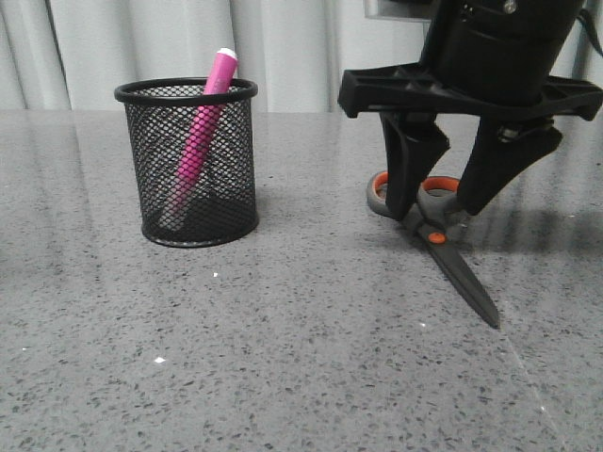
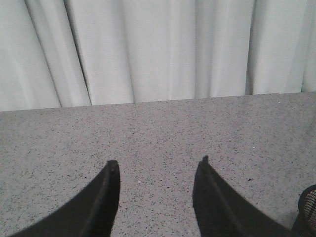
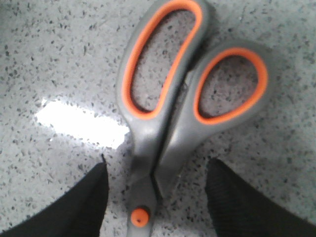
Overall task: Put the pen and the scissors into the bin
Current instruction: 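Lower the right gripper onto the scissors' grey-orange handles, then grasp the scissors by the handles and lift them upright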
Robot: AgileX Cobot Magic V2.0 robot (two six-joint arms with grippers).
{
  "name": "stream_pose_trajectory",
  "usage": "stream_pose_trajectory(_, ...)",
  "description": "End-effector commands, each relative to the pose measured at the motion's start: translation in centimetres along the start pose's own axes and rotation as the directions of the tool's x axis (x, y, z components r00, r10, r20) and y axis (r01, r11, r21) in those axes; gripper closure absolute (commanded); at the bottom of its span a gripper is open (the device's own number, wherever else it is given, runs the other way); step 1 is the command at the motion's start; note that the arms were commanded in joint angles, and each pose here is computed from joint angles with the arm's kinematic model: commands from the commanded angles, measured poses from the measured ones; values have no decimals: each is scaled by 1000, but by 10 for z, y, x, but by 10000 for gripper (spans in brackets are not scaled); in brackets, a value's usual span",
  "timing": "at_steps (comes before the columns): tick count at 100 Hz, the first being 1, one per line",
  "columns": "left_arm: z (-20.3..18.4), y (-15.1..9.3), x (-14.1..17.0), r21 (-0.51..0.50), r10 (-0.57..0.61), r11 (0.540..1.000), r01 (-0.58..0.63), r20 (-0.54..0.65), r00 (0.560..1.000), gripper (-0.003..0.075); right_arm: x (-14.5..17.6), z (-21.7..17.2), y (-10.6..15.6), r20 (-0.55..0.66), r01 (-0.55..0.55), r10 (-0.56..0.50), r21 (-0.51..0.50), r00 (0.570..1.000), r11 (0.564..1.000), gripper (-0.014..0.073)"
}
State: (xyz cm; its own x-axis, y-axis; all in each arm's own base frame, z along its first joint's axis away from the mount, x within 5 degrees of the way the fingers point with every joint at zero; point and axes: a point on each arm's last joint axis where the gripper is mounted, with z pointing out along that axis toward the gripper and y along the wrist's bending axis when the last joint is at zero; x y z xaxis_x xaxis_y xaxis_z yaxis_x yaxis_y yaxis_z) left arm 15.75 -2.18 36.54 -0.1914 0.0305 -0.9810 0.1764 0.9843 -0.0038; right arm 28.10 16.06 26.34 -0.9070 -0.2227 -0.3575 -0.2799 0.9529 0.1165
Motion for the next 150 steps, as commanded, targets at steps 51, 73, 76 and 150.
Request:
stream_pose_trajectory(51, -5, 2, -17, -22, -18, 1000, 20, 107, 994, 410, -14, 1, 6, 81, 17, -16, -11, 997, 1000, 309)
stream_pose_trajectory(73, -5, 2, -17, -22, -18, 1000, 20, 107, 994, 410, -12, 1, 3, 67, 42, -44, 24, 997, 999, 633)
stream_pose_trajectory(76, -5, 2, -17, -22, -18, 1000, 20, 107, 994, 410, -12, -1, 3, 71, 48, -50, 24, 996, 999, 652)
stream_pose_trajectory(150, -5, 2, -17, -22, -18, 1000, 20, 107, 994, 410, 27, -143, 12, 876, 204, 94, -213, 473, 955, 670)
